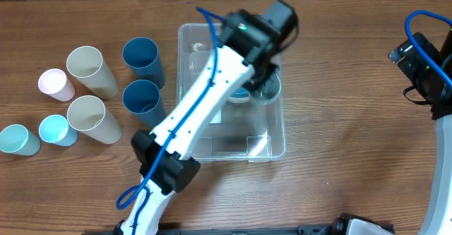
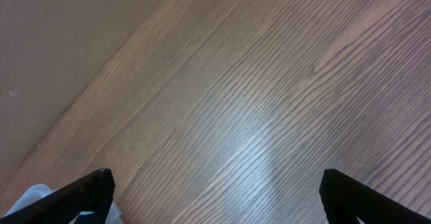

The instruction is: Pack container

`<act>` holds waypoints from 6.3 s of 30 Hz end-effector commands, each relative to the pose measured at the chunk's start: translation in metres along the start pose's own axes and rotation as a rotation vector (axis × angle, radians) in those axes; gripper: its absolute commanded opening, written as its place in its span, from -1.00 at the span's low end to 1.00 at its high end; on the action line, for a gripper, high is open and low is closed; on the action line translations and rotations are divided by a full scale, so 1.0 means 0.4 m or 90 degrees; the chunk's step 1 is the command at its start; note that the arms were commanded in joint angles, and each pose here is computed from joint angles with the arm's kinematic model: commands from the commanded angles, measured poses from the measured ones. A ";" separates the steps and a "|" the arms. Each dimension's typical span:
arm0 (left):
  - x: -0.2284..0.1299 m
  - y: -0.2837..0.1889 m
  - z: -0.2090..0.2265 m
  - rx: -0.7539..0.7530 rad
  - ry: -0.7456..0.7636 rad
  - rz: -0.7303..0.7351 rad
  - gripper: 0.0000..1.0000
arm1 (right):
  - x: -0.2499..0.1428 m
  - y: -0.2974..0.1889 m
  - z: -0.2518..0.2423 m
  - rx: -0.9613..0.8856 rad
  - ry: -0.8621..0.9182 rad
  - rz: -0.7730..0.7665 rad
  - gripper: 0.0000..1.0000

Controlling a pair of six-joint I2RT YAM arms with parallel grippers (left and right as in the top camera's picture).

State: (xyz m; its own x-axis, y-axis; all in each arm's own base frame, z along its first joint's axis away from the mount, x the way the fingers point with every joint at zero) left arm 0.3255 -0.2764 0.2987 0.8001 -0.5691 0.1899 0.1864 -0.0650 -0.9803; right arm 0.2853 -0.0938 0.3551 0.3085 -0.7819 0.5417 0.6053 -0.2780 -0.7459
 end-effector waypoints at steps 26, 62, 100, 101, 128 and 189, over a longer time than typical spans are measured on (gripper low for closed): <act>0.007 0.345 0.025 0.033 -0.122 0.041 -0.82 | 0.007 -0.009 0.002 0.002 0.005 -0.013 1.00; -0.710 -0.093 1.044 0.206 -0.900 -0.042 0.49 | 0.007 -0.009 0.002 0.002 0.005 -0.013 1.00; -0.323 -0.519 0.463 0.036 -0.292 -0.375 -0.92 | 0.007 -0.009 0.002 0.002 0.005 -0.013 1.00; -0.284 -0.501 0.401 0.029 -0.239 -0.355 -0.92 | 0.007 -0.009 0.002 0.002 0.004 -0.013 1.00; 0.073 0.168 0.076 0.045 -0.005 0.039 -0.84 | 0.007 -0.009 0.002 0.002 0.004 -0.013 1.00; -0.954 -0.089 1.119 0.152 -1.096 -0.140 -0.92 | 0.007 -0.009 0.002 0.002 0.005 -0.013 1.00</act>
State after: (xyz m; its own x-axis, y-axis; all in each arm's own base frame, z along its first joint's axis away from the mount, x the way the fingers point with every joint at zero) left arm 0.2603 0.3253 0.1774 0.3731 0.9245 0.0777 0.0232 0.0744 -0.9970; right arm 0.2851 -0.0938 0.3550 0.3084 -0.7824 0.5410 0.6043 -0.2781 -0.7466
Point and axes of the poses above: each gripper's point midway between its finger pads, its own y axis out along the fingers, its own z axis along the line the jaws close on, x = y × z, the point moved 9 cm from there along -y, back along the fingers, and after that the axes turned 9 degrees about y, right-handed, at the moved point
